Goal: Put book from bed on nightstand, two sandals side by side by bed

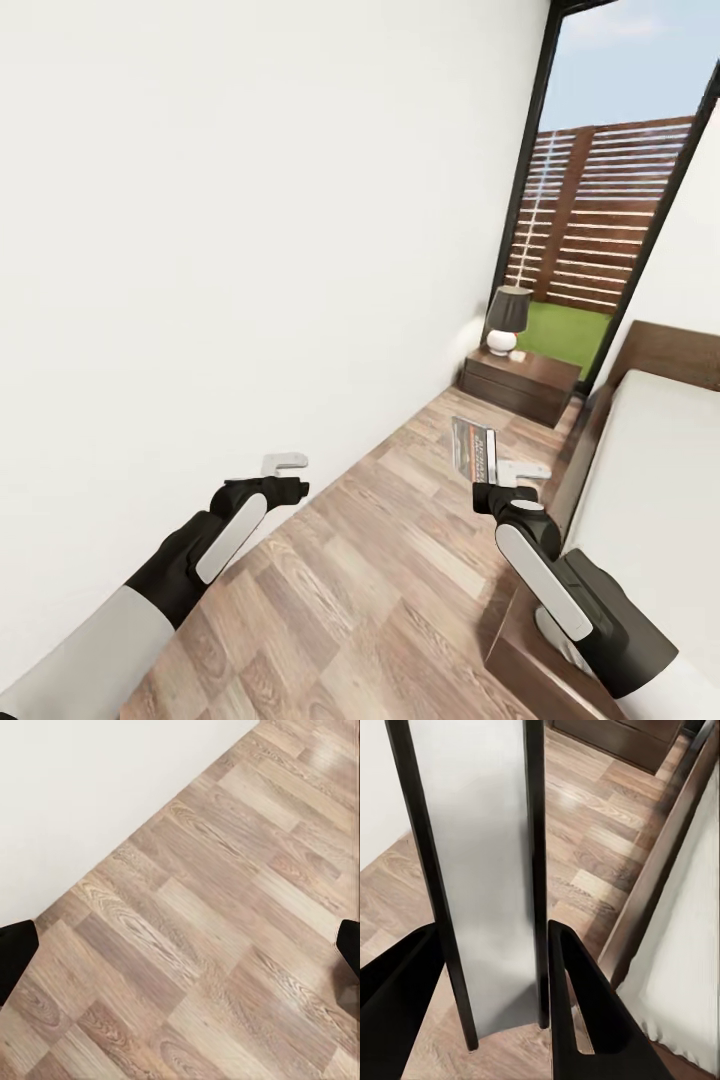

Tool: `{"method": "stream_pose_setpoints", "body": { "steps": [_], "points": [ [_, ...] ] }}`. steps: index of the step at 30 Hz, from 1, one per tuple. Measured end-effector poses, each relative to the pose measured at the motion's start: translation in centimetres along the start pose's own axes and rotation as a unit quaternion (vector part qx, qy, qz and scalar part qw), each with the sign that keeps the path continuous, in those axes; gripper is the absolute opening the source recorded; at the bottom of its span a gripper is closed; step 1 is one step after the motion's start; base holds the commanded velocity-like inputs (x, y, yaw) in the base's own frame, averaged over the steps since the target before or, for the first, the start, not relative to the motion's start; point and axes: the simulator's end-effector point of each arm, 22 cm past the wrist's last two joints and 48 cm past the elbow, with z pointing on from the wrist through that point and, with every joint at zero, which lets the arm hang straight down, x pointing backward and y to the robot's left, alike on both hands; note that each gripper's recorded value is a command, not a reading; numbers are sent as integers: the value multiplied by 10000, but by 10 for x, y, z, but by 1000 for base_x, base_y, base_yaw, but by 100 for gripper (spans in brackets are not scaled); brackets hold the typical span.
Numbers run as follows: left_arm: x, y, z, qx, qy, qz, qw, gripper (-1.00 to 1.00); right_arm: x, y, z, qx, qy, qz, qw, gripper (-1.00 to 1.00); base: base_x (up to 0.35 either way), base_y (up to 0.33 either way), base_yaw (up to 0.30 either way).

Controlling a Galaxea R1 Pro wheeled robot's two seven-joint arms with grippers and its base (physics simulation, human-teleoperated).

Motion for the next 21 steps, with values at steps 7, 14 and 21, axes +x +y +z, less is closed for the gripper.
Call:
{"method": "stream_pose_setpoints", "body": {
  "steps": [7, 14, 21],
  "points": [
    [0, 0, 0, 2, 1, -2, 10000, 100, 0, 0, 0, 1, -2, -1, 10000, -100, 337, 73, -286],
    [0, 0, 0, -3, 2, 0, 10000, 100, 0, 0, 0, 0, -1, 0, 10000, -100, 337, 126, -286],
    [0, 0, 0, -7, 0, 3, 10000, 100, 0, 0, 0, 0, -2, 0, 10000, -100, 329, 158, -286]
  ]
}}
